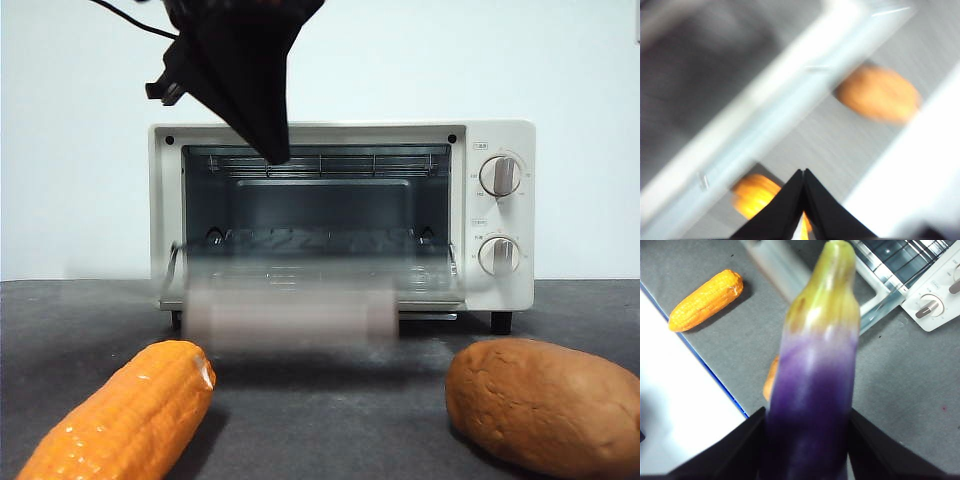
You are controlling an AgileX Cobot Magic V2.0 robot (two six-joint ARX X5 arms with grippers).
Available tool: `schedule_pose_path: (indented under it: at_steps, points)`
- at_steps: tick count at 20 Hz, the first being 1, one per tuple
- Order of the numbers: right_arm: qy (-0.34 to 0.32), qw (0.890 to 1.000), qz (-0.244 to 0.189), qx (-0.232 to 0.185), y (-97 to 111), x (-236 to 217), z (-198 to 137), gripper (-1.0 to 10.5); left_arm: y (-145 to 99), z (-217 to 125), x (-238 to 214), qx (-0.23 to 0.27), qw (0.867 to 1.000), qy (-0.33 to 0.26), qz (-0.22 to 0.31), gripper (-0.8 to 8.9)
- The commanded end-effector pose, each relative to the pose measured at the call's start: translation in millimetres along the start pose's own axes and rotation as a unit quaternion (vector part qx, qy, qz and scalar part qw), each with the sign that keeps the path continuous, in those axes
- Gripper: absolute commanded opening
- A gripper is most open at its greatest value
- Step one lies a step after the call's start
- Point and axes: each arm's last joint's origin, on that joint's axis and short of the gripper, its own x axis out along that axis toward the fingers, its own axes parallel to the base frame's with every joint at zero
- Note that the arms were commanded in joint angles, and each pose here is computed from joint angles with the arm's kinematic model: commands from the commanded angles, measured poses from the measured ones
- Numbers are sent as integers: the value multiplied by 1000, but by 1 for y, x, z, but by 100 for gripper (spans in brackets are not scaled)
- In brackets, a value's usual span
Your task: Take the eggplant from the table,put the eggplant in the oven
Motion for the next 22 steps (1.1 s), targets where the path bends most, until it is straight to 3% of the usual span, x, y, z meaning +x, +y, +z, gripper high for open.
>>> schedule_pose_path:
  at_steps: [1,3,8,13,18,22]
  points:
    - [-8,1000,3,-10,2,-1,4,169,-10,4,2,30,1000,3,-9,6]
    - [-8,1000,4,-10,2,-1,4,169,-12,5,2,34,999,-1,-8,6]
    - [-19,999,30,-9,5,7,8,169,-6,11,0,22,996,-38,79,6]
    - [-13,999,30,-10,9,27,19,169,5,7,-10,12,989,-92,114,6]
    - [-21,999,30,-38,15,52,41,169,28,-32,-27,-40,974,-170,145,6]
    - [-22,997,24,-68,20,86,63,169,45,-85,-40,-97,949,-250,165,6]
